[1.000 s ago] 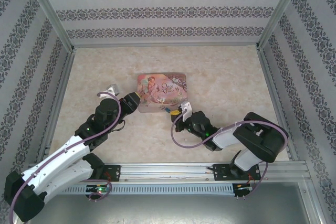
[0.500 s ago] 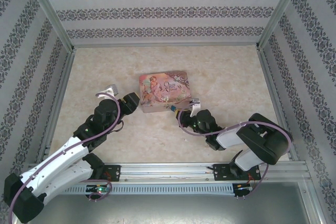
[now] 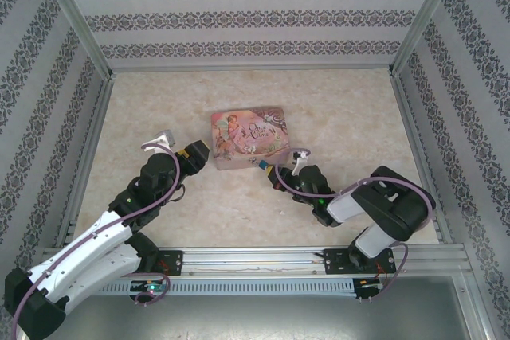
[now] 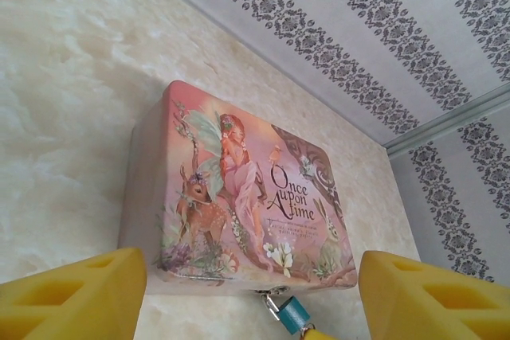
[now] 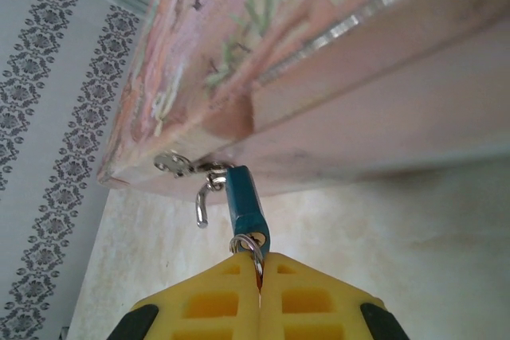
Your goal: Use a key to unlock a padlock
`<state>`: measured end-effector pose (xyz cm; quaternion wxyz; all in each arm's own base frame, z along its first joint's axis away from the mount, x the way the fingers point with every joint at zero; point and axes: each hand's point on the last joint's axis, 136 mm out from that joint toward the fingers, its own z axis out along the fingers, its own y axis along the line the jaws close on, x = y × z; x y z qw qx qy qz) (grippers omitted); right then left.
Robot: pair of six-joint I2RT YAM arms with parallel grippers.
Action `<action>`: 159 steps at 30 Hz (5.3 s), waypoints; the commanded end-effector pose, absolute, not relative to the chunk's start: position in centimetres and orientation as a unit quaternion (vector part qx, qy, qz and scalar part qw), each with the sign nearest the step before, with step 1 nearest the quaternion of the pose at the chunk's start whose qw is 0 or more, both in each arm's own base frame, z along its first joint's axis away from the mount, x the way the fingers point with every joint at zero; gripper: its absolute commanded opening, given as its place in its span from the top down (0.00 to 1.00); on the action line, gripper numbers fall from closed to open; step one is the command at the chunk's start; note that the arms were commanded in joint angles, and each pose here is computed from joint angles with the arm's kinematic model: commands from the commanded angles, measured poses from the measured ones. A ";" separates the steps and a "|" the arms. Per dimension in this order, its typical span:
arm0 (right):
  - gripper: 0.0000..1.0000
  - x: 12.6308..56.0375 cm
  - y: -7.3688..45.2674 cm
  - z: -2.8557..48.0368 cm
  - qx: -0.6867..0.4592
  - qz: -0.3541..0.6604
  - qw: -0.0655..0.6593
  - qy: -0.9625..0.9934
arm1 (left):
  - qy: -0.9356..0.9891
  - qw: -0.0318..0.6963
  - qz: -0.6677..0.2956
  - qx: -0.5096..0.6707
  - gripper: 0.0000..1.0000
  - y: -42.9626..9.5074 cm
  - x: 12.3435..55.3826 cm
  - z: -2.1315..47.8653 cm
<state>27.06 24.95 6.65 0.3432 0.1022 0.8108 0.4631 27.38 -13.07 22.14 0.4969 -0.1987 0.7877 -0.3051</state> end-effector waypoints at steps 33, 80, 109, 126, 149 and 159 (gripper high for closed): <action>0.57 27.7 24.1 6.4 0.107 0.451 0.343 0.817 | 0.803 0.485 -0.273 -0.211 0.25 -11.8 27.5 20.9; 0.02 28.9 28.8 10.3 -0.050 0.491 0.368 0.788 | 0.857 0.297 -0.374 -0.194 0.13 -14.7 34.4 13.6; 0.14 29.9 31.1 7.8 -0.059 0.507 0.337 0.791 | 0.898 0.179 -0.364 -0.168 0.28 -16.8 35.0 7.7; 0.22 30.2 31.5 8.2 -0.081 0.535 0.323 0.777 | 0.892 0.151 -0.386 -0.183 0.44 -18.6 33.1 6.3; 0.40 30.4 29.6 7.8 -0.081 0.539 0.335 0.769 | 0.893 0.149 -0.383 -0.184 0.45 -19.2 32.9 6.0; 0.54 30.5 29.1 7.3 -0.073 0.537 0.331 0.773 | 0.894 0.150 -0.380 -0.184 0.45 -19.2 33.1 6.1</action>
